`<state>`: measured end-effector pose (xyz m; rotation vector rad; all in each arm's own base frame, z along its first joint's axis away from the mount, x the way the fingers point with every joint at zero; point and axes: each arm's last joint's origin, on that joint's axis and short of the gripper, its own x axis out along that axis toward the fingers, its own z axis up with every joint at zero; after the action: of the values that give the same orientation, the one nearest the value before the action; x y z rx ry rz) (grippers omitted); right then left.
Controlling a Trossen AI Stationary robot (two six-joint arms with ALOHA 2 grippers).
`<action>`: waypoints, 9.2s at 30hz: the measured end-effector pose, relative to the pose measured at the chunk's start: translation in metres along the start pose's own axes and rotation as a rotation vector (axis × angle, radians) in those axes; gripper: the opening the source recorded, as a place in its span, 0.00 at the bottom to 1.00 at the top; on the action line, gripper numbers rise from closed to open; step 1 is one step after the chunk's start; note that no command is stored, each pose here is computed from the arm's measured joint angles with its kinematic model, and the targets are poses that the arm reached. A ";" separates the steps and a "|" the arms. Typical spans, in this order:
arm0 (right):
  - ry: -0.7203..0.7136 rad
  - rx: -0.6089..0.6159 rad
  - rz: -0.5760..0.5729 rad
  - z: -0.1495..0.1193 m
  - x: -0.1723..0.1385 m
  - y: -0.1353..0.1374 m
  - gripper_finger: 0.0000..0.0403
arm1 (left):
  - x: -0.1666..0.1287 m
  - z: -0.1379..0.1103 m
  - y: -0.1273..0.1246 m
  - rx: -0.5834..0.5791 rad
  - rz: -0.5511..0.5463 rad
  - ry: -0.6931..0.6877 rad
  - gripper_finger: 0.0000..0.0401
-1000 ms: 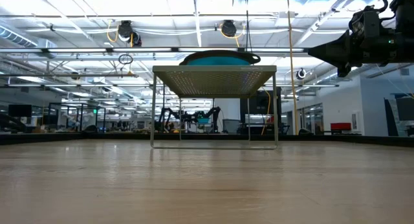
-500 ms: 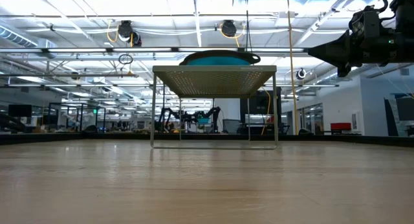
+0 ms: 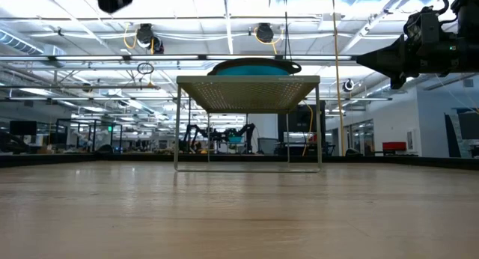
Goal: Pick & Place Fruit
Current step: Put the yellow knife on the shelf, then return to Home Position
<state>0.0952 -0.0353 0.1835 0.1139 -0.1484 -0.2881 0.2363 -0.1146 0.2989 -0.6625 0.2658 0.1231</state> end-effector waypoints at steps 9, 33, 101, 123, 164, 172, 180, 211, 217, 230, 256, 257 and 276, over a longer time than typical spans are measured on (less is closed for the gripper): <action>0.000 0.000 0.000 0.000 0.000 0.000 0.00 | 0.014 0.011 0.034 -0.045 0.044 0.221 0.16; 0.012 0.001 -0.002 -0.001 0.000 0.000 0.00 | 0.013 0.075 0.060 0.171 0.161 0.295 0.16; 0.091 0.008 -0.014 -0.009 0.000 -0.001 0.00 | 0.108 0.131 0.109 0.698 0.492 0.980 0.16; 0.105 0.010 -0.015 -0.010 0.000 -0.001 0.00 | 0.140 0.156 0.103 0.777 0.547 1.077 0.16; 0.119 0.010 -0.017 -0.012 -0.001 -0.002 0.00 | 0.151 0.144 0.115 0.787 0.546 1.199 0.21; 0.119 0.010 -0.017 -0.012 -0.001 -0.002 0.00 | 0.152 0.143 0.114 0.791 0.543 1.194 0.21; 0.119 0.010 -0.017 -0.012 -0.001 -0.002 0.00 | 0.152 0.143 0.113 0.749 0.539 1.184 0.21; 0.120 0.010 -0.017 -0.012 -0.001 -0.002 0.00 | 0.148 0.141 0.113 0.733 0.549 1.224 0.22; 0.119 0.010 -0.017 -0.012 -0.001 -0.002 0.00 | 0.148 0.141 0.113 0.725 0.555 1.220 0.34; 0.120 0.010 -0.017 -0.012 -0.001 -0.002 0.00 | 0.144 0.150 0.110 0.773 0.624 1.195 0.61; 0.127 -0.012 -0.017 -0.012 -0.001 -0.002 0.00 | 0.098 0.214 0.056 0.651 0.628 0.771 0.43; 0.127 -0.015 -0.015 -0.012 -0.001 -0.002 0.00 | 0.097 0.214 0.056 0.644 0.631 0.767 0.39; 0.127 -0.027 -0.013 -0.012 -0.001 -0.002 0.00 | 0.092 0.221 0.061 0.559 0.532 0.769 0.01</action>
<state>0.0960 -0.0356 0.1712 0.1059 -0.0172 -0.2951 0.3577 0.0732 0.4046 -0.0377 1.1727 0.2866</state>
